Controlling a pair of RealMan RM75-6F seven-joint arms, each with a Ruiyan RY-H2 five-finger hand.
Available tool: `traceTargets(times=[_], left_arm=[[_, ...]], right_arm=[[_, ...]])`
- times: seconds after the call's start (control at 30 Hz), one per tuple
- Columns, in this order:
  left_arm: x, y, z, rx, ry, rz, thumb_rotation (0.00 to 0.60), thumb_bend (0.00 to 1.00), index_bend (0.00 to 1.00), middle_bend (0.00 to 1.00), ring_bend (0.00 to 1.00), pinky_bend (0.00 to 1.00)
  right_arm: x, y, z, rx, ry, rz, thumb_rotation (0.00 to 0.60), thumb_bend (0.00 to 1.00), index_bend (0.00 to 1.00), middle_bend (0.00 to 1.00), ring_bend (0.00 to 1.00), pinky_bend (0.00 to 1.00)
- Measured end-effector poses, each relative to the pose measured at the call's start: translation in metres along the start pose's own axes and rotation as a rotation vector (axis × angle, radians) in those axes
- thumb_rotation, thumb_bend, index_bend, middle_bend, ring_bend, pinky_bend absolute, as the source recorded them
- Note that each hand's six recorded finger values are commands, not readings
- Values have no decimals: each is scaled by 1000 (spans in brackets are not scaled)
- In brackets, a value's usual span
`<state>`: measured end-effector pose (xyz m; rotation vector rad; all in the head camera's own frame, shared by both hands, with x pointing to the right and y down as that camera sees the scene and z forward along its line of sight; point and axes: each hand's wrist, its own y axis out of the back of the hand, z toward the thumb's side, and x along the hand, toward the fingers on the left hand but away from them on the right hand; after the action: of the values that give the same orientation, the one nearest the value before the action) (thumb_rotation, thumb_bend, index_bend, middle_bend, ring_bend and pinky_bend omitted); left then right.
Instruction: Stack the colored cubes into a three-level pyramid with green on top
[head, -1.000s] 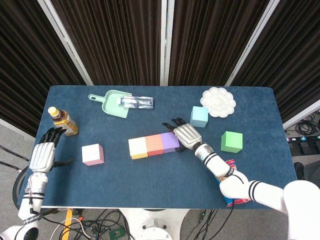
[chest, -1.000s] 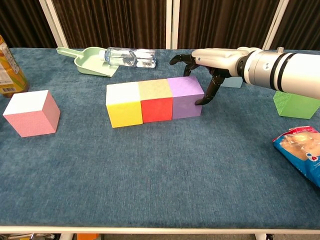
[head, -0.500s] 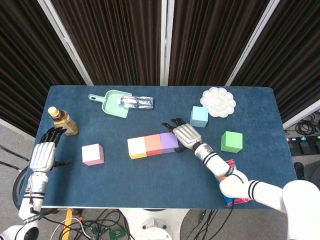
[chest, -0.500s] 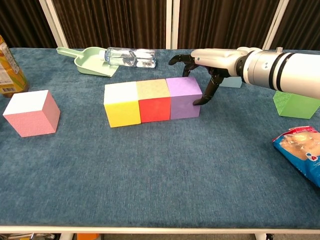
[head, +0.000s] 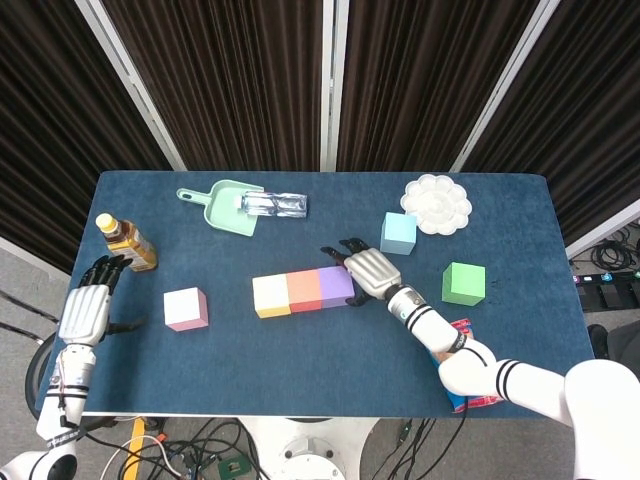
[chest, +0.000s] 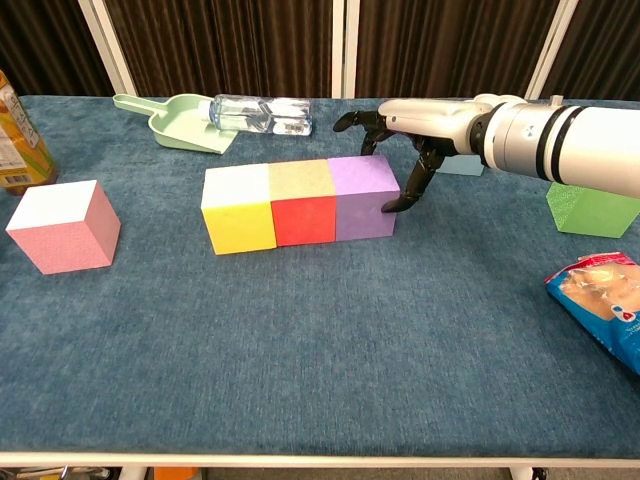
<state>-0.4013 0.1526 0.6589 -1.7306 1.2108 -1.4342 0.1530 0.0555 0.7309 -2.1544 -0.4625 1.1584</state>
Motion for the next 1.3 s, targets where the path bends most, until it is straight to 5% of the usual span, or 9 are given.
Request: traceTargets(times=[0.33,0.87,1.3], left_arm=[[0,-1,1,0,-4,-4,600,0,135,78,17,136],[-2,-4,27,-58,-56,-25,600,0,135,78,17,136],[3,-27,71,-63,-113,-93,600,0,135,89,17,137]], right_arm=[[3,-3,4,-29,16,32,600,14,0,95,0,0],[22,32,-3,-56,26,-65,600,0,0,68,0,0],[85,85,-47,-100,-44,-242,600,0,0,79,0,0]])
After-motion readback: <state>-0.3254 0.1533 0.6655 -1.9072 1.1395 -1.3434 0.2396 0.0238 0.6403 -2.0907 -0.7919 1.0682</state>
